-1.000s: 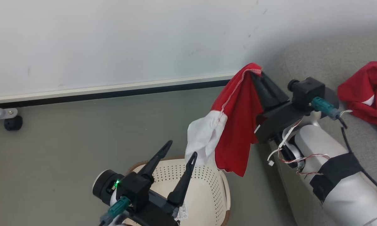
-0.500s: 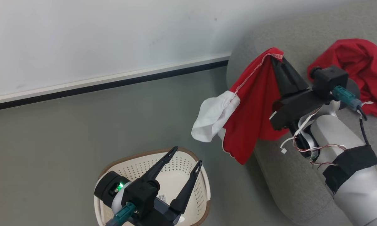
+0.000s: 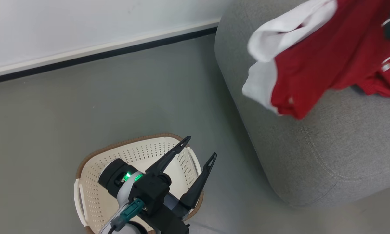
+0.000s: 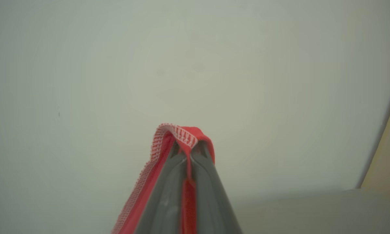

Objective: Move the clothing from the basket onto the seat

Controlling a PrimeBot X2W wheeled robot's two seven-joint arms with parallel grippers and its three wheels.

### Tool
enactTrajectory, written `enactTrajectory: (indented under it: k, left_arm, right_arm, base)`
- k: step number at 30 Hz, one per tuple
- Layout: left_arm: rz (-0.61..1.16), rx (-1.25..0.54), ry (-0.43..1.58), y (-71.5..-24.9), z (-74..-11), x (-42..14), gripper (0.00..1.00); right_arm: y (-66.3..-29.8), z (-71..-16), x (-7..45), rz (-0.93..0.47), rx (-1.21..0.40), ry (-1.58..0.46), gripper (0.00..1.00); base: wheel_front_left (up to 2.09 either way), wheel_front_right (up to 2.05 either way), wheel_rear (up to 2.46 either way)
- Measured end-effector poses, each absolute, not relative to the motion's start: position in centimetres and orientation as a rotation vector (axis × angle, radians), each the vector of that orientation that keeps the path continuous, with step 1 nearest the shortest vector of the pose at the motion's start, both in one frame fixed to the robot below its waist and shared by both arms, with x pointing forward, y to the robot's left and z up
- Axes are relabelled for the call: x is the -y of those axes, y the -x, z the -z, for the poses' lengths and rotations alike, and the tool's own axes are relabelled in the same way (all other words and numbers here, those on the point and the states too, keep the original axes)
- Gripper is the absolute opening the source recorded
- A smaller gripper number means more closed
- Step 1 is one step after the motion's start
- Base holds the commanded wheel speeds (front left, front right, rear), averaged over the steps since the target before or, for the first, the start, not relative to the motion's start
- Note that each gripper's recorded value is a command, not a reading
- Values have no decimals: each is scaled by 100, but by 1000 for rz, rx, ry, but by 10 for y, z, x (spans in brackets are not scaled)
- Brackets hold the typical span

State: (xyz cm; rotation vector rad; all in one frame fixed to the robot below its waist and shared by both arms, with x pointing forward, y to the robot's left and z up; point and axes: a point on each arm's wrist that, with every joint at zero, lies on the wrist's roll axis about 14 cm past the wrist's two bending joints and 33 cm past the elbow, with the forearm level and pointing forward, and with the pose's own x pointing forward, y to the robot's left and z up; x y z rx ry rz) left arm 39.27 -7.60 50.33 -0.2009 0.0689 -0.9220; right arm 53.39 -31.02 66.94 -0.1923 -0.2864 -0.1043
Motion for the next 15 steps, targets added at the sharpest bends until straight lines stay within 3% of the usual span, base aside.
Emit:
enactTrajectory:
  k: [15]
  left_arm:
    - [897, -102, 221, -411, -482, 65, 100]
  right_arm:
    - [-558, -773, 403, 357, 462, 366, 0]
  base:
    - [0, 0, 0]
